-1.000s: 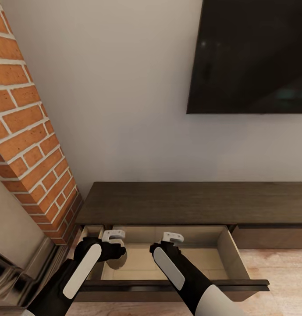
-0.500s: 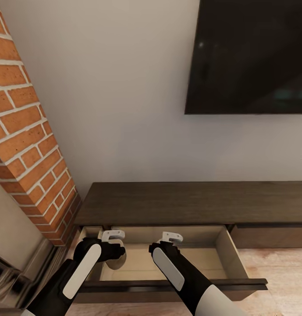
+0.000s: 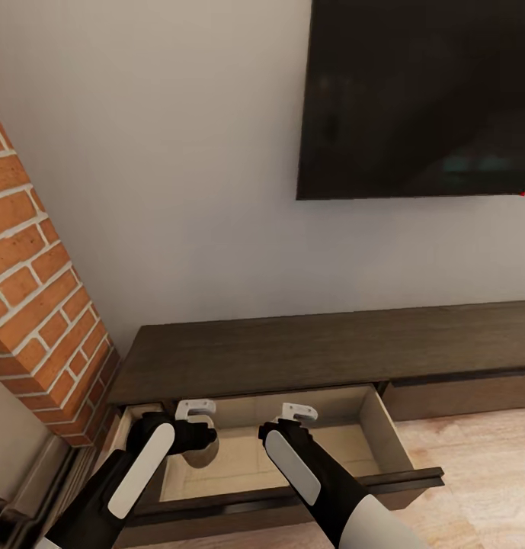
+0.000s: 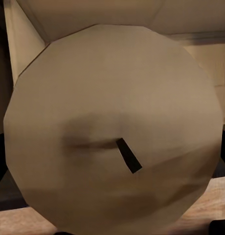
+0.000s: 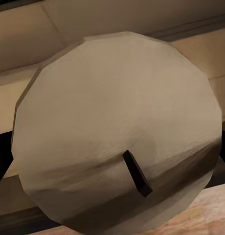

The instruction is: Place each of the two pumpkins and all three candles from the living room inside a cabinet in the living room (use any cabinet), then make sure every cabinet is closed, and position the cauldron so it is next to a table in the living room.

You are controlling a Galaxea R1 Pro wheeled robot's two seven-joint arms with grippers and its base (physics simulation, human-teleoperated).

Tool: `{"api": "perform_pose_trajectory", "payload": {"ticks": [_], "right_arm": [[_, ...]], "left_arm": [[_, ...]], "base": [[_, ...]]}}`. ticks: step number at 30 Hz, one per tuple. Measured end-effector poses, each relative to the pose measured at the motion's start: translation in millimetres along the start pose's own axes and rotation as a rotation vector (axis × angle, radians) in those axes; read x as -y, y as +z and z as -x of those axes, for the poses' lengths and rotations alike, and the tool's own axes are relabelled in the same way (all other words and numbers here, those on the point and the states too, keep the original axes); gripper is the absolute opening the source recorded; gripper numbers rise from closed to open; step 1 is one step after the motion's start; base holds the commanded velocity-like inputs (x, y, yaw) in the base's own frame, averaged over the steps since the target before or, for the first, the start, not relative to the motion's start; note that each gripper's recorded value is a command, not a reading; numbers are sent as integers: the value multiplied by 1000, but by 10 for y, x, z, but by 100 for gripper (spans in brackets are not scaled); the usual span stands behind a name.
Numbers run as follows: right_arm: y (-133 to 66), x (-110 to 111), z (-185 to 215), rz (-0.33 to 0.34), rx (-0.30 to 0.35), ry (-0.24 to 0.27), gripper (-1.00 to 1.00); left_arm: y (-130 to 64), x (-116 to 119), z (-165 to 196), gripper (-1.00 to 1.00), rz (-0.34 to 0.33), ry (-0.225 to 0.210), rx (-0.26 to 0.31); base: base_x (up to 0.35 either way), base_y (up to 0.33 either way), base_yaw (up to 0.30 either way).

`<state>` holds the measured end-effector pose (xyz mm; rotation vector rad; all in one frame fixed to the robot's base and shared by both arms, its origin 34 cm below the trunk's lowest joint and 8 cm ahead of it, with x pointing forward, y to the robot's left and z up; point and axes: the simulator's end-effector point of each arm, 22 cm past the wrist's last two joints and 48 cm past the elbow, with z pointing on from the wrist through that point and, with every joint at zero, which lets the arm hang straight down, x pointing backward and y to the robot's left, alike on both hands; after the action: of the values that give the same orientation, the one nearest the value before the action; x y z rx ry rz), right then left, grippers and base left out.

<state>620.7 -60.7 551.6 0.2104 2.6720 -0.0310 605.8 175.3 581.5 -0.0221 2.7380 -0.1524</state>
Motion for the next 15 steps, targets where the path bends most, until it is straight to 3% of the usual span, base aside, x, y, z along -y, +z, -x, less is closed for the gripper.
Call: {"api": "perform_pose_trajectory", "payload": {"ticks": [15], "right_arm": [[-2,-4,0,2,0,0,-100]], "left_arm": [[-1,-9,1,-100,2,0,1]], "base": [[45,0,-2]]}}
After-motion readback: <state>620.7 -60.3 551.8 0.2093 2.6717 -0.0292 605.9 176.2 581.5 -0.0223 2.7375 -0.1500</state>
